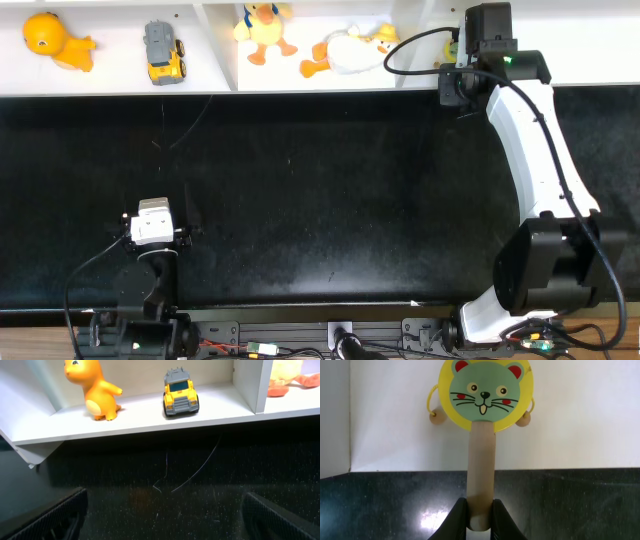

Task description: Store Toys

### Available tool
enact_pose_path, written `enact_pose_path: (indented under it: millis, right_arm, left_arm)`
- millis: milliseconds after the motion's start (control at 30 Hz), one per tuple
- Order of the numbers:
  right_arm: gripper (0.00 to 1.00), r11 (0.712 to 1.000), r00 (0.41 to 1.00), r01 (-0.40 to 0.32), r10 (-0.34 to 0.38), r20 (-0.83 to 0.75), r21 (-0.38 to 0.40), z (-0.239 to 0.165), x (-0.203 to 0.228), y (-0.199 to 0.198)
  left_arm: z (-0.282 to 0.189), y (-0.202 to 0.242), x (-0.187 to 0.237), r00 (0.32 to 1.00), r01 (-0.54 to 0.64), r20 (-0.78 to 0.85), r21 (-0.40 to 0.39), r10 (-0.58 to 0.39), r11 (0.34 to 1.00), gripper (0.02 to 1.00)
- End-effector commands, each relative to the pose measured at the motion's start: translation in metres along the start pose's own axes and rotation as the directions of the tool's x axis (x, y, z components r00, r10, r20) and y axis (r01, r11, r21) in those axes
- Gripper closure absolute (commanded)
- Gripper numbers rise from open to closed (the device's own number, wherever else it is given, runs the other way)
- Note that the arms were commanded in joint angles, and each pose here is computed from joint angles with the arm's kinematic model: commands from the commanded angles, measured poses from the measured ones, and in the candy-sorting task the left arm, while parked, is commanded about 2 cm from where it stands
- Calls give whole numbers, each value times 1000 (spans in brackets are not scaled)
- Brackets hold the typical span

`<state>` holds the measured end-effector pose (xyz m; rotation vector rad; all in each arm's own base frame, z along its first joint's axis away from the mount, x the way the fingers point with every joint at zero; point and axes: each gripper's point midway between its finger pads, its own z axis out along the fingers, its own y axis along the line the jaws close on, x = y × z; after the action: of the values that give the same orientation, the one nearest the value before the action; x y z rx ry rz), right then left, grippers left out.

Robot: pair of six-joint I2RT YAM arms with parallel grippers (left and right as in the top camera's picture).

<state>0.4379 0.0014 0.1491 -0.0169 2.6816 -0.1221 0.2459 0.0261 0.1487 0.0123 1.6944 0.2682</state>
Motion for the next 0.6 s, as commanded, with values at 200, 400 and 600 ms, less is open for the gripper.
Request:
enact_pose_path:
  millis: [200,400,600]
  right_arm:
    - [961,998,995,61,-61,83,-8,1,-26,14]
    - [958,997,992,72,-71,103,-6,6,-32,15]
    - [961,996,986,93,-92,139,-5,10,-42,16]
  left_arm:
    - [0,-3,-1,1000,-14,8,16,14,1000,20]
    - [0,-3,-1,1000,-14,8,16,14,1000,20]
    - [0,-3,-1,1000,-14,8,16,14,1000,20]
